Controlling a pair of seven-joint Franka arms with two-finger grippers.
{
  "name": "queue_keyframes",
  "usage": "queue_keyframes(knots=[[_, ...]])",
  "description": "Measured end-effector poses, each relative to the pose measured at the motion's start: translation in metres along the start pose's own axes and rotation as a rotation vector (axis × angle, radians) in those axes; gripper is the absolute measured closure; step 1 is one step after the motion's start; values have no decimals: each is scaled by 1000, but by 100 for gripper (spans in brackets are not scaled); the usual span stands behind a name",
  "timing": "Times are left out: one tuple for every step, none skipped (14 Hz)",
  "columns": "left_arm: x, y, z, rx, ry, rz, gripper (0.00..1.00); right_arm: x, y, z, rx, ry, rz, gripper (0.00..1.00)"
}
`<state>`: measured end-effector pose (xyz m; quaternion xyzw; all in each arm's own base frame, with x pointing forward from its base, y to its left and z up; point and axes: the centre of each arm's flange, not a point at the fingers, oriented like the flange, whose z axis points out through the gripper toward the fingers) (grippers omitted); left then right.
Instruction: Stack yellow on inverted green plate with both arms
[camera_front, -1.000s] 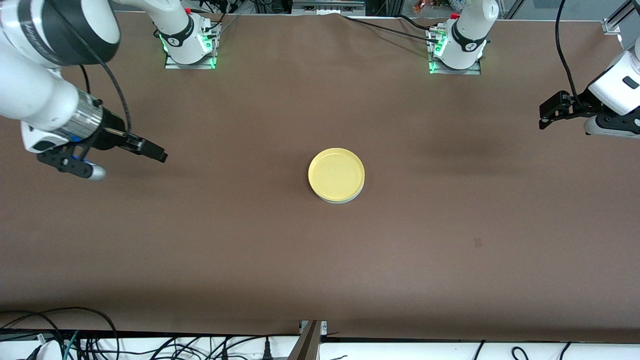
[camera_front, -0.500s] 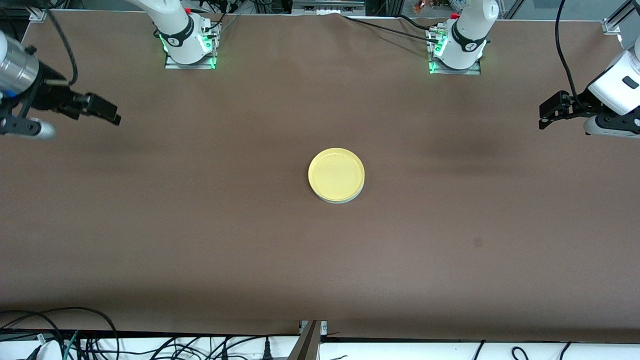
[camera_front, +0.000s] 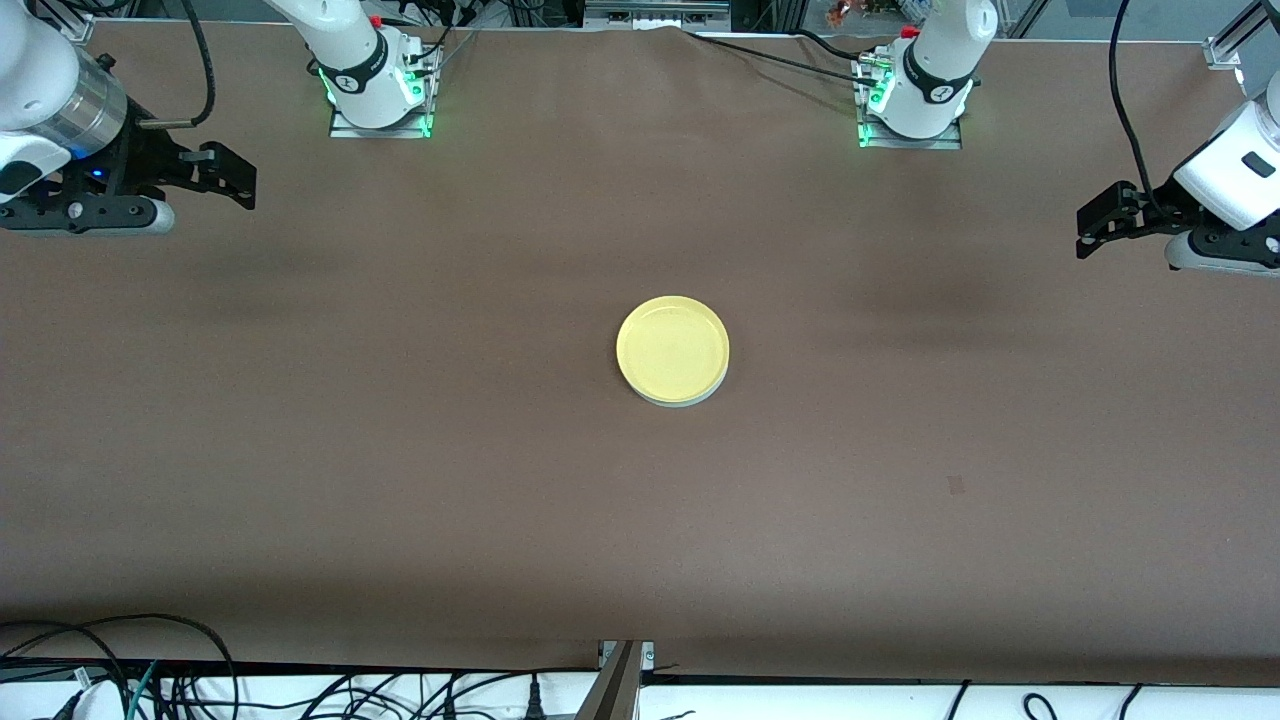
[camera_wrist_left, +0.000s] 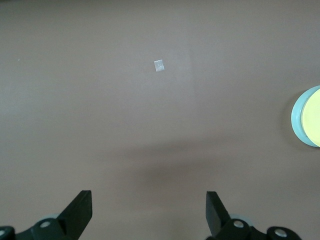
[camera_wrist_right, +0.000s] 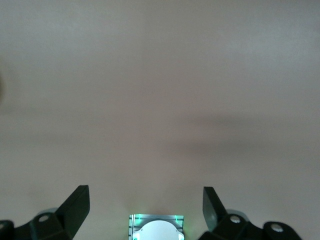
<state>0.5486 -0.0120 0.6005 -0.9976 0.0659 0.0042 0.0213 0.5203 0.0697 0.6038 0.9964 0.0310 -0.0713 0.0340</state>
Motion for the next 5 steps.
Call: queue_keyframes(knots=[[0, 0, 0, 0, 0, 0, 0, -3, 1, 0, 0, 1, -2, 0], [0, 0, 0, 0, 0, 1, 0, -5, 1, -1, -1, 3, -4, 0], [0, 0, 0, 0, 0, 1, 0, -6, 1, -2, -1, 4, -8, 0], [0, 0, 0, 0, 0, 1, 0, -6, 0, -2, 1, 4, -11, 0], [0, 0, 0, 0, 0, 1, 0, -6, 0, -1, 4, 3, -13, 0]])
